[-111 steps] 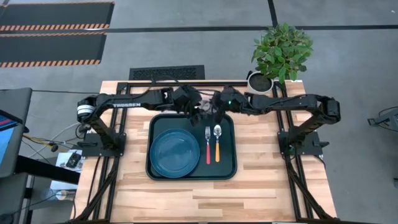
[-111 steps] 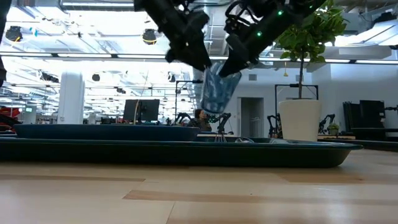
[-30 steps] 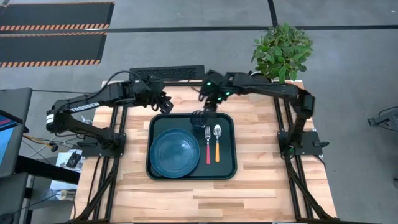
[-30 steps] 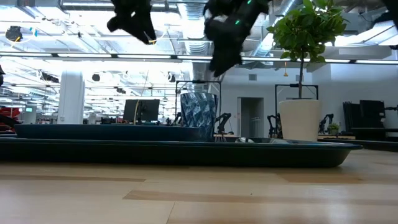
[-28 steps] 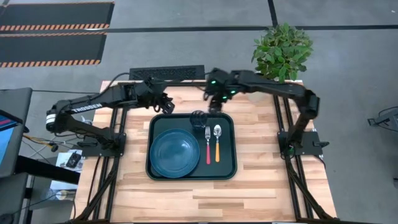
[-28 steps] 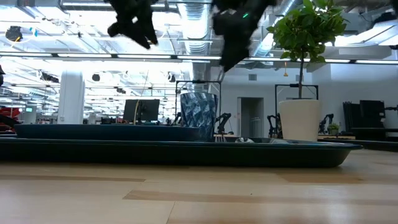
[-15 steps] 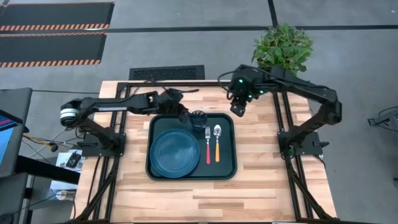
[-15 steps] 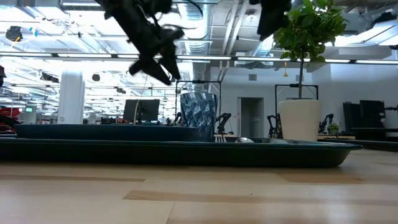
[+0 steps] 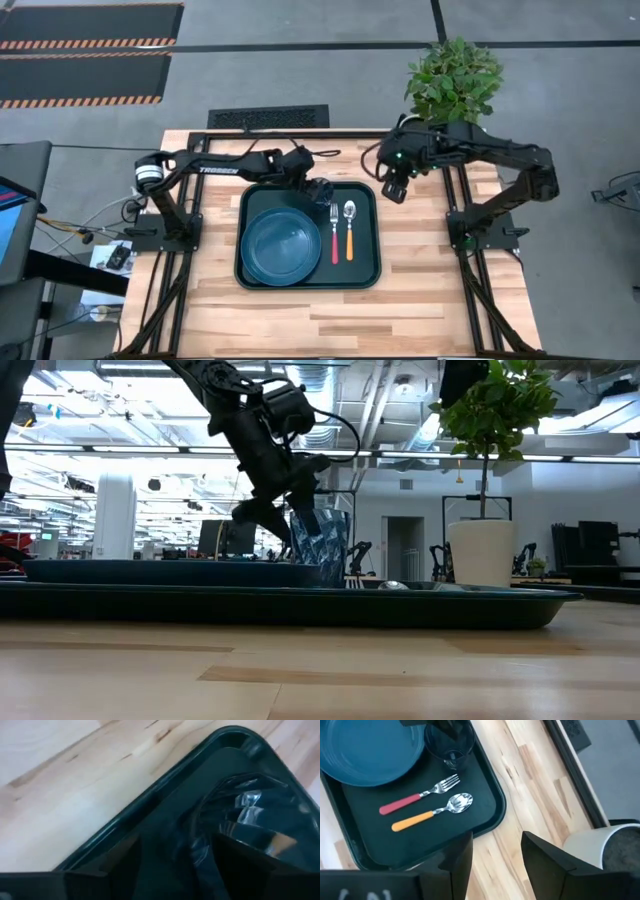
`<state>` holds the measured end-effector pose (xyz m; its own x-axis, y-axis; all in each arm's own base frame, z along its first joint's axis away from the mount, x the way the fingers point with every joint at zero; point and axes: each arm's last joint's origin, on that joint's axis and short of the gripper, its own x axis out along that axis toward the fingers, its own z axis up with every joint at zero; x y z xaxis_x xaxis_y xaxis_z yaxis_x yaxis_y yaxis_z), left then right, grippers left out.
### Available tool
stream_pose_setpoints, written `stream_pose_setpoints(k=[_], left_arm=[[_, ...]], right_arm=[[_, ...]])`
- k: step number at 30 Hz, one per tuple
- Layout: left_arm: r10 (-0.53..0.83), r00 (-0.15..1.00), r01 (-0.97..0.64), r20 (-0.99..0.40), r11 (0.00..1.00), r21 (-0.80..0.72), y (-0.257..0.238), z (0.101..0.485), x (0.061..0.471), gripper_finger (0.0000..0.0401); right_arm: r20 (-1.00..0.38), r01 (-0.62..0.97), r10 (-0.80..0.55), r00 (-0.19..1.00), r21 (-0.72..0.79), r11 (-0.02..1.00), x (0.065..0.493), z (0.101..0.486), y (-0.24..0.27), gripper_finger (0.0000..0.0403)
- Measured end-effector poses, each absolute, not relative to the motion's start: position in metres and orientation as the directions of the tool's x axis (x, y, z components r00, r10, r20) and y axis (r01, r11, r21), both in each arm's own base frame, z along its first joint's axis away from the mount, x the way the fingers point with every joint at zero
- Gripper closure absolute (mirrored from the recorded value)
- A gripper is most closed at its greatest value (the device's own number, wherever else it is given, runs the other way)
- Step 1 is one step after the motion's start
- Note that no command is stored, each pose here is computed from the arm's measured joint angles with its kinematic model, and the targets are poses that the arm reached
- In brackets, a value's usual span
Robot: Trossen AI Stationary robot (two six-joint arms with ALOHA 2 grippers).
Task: Pick and place plate/cup/fork/spoon on tray
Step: Put the dark blue cup on the black serving tray
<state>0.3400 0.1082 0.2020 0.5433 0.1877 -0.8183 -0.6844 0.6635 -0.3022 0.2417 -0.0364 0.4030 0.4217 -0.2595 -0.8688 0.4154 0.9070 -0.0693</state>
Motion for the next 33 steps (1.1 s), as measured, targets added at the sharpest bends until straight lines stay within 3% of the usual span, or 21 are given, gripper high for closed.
stream_pose_setpoints(k=[4, 12, 20, 24, 28, 33], left_arm=[[0.180, 0.550, -0.686, -0.815, 0.654, -0.319, 0.110, 0.206, 0.343, 0.0227], [0.194, 0.561, -0.657, -0.805, 0.696, -0.290, 0.112, 0.230, 0.351, 0.0389], [0.199, 0.497, -0.670, -0.844, 0.707, -0.228, 0.112, 0.249, 0.349, 0.0399], [0.228, 0.386, -0.681, -0.894, 0.724, -0.108, 0.110, 0.263, 0.337, 0.0399], [0.245, 0.313, -0.694, -0.918, 0.719, -0.045, 0.105, 0.289, 0.306, 0.0400], [0.404, 0.277, -0.766, -0.872, 0.640, 0.054, 0.098, 0.321, 0.246, 0.0400]], right_arm=[[-0.865, 0.397, -0.275, 0.421, -0.097, 0.913, 0.242, 0.403, -0.028, 0.0215], [-0.864, 0.380, -0.292, 0.409, -0.129, 0.916, 0.241, 0.402, -0.019, 0.0226], [-0.866, 0.409, -0.348, 0.361, -0.188, 0.893, 0.237, 0.401, -0.021, 0.0236], [-0.869, 0.409, -0.354, 0.345, -0.200, 0.890, 0.236, 0.401, -0.021, 0.0240], [-0.878, 0.421, -0.353, 0.322, -0.202, 0.885, 0.234, 0.400, -0.021, 0.0244], [-0.878, 0.423, -0.355, 0.321, -0.202, 0.883, 0.230, 0.396, -0.020, 0.0248]])
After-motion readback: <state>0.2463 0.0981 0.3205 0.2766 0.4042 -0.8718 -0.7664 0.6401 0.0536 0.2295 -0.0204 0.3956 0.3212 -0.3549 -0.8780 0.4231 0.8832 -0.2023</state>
